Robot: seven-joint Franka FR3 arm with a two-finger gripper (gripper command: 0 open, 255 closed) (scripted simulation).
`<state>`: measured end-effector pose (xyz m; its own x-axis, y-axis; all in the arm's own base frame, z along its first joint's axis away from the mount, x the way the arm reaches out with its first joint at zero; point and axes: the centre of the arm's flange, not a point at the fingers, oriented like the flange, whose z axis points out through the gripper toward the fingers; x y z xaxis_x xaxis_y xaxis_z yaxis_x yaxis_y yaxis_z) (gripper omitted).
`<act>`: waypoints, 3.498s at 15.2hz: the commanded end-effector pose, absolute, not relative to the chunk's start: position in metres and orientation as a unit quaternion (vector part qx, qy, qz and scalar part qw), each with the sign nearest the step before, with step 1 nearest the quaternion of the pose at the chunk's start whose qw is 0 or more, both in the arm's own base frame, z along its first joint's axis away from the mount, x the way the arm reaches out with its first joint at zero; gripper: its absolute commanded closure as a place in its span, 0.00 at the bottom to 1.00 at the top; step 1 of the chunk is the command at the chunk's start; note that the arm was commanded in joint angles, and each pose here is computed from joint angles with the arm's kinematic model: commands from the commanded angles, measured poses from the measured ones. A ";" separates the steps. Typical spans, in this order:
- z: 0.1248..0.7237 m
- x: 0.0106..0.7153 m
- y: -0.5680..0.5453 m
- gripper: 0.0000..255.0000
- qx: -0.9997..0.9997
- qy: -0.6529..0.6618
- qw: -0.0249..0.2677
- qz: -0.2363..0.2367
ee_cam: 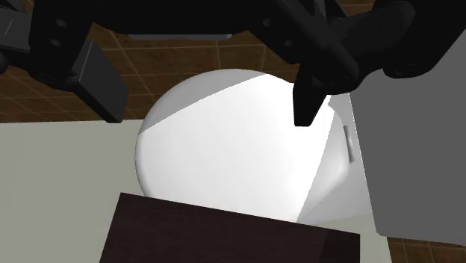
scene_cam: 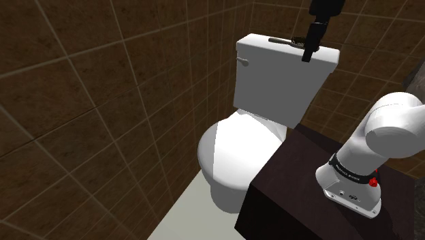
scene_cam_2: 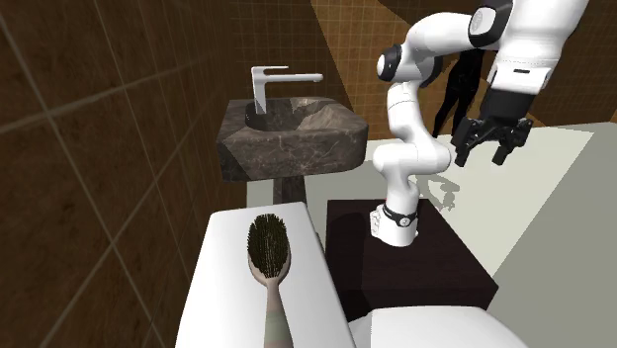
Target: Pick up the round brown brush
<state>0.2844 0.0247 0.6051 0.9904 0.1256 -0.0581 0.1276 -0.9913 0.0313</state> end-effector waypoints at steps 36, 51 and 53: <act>0.563 0.476 -0.390 0.00 0.998 0.043 0.036 -0.039; 0.521 0.486 -0.412 1.00 0.998 0.042 0.037 -0.039; 0.521 0.486 -0.412 1.00 0.998 0.042 0.037 -0.039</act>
